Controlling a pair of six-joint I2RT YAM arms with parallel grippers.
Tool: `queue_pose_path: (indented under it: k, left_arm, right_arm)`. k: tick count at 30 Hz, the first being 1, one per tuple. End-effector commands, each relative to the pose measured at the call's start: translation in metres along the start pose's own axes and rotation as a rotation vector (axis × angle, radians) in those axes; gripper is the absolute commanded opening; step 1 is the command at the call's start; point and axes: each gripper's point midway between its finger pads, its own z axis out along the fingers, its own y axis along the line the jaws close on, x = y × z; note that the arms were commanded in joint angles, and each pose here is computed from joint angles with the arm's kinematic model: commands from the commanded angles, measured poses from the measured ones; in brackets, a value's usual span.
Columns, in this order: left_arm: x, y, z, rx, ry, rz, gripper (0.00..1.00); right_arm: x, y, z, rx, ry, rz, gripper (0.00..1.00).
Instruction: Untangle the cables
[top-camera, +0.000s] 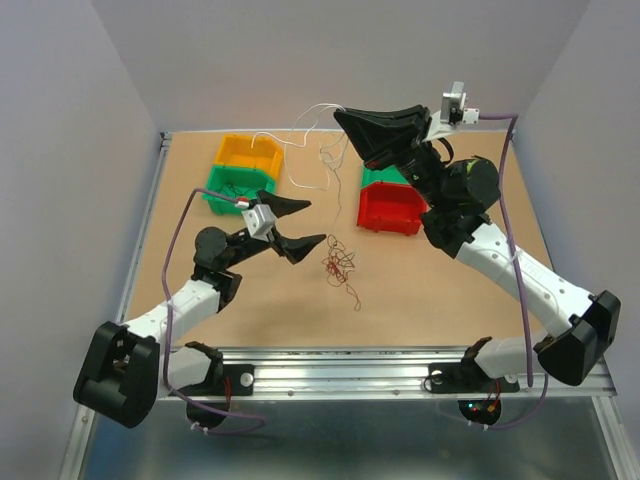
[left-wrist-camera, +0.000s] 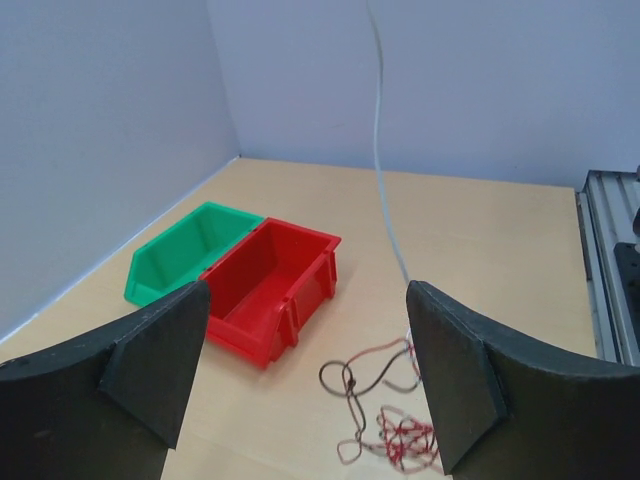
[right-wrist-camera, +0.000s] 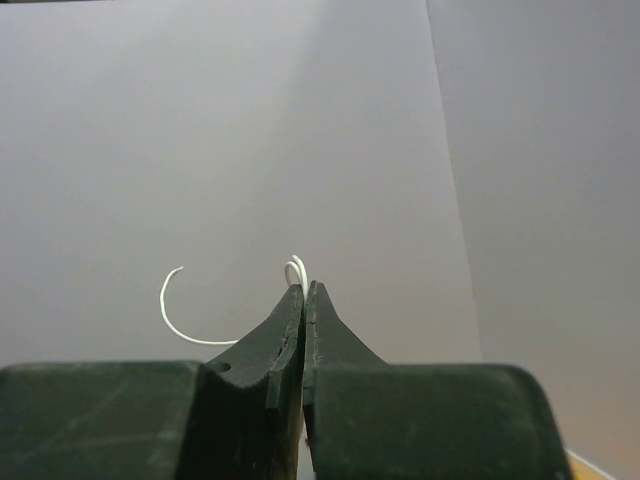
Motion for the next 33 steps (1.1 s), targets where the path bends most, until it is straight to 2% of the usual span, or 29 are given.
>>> queue_pose_path:
  k: [1,5,8,11,13,15,17,20,25,28,33]
  left_arm:
    - [-0.034,-0.006,0.018,0.079,-0.106,0.018,0.91]
    - [-0.034,-0.024,0.017,0.159,-0.145,0.044,0.88]
    - [-0.02,-0.015,0.029,0.129,-0.11,0.029,0.68]
    - [0.006,-0.009,0.038,0.132,-0.047,-0.014,0.65]
    - [0.019,-0.002,0.045,0.099,-0.017,-0.016,0.58]
    - [0.045,0.01,0.055,0.045,0.084,0.001,0.43]
    - [0.066,0.013,0.058,0.033,0.147,-0.007,0.35]
    - [0.087,0.007,0.062,0.064,0.198,-0.019,0.33]
    - [0.132,-0.013,0.068,0.12,0.336,-0.017,0.31]
    - [0.143,-0.019,0.063,0.13,0.369,0.013,0.31]
    - [0.116,-0.017,0.059,0.102,0.325,0.07,0.34]
  right_arm:
    - [-0.043,0.023,0.012,-0.073,-0.119,0.017,0.0]
    - [-0.043,0.024,0.014,-0.082,-0.123,0.039,0.01]
    - [-0.042,0.025,0.017,-0.091,-0.126,0.059,0.0]
    - [-0.051,0.027,0.023,-0.101,-0.151,0.064,0.0]
    - [-0.054,0.027,0.031,-0.103,-0.166,0.079,0.0]
    - [-0.07,0.027,0.039,-0.099,-0.214,0.084,0.01]
    - [-0.095,0.031,0.046,-0.1,-0.28,0.083,0.01]
    - [-0.111,0.029,0.059,-0.092,-0.34,0.11,0.01]
    - [-0.175,0.035,0.073,-0.085,-0.529,0.144,0.01]
    - [-0.204,0.036,0.074,-0.07,-0.618,0.148,0.01]
    - [-0.203,0.037,0.066,-0.046,-0.587,0.144,0.01]
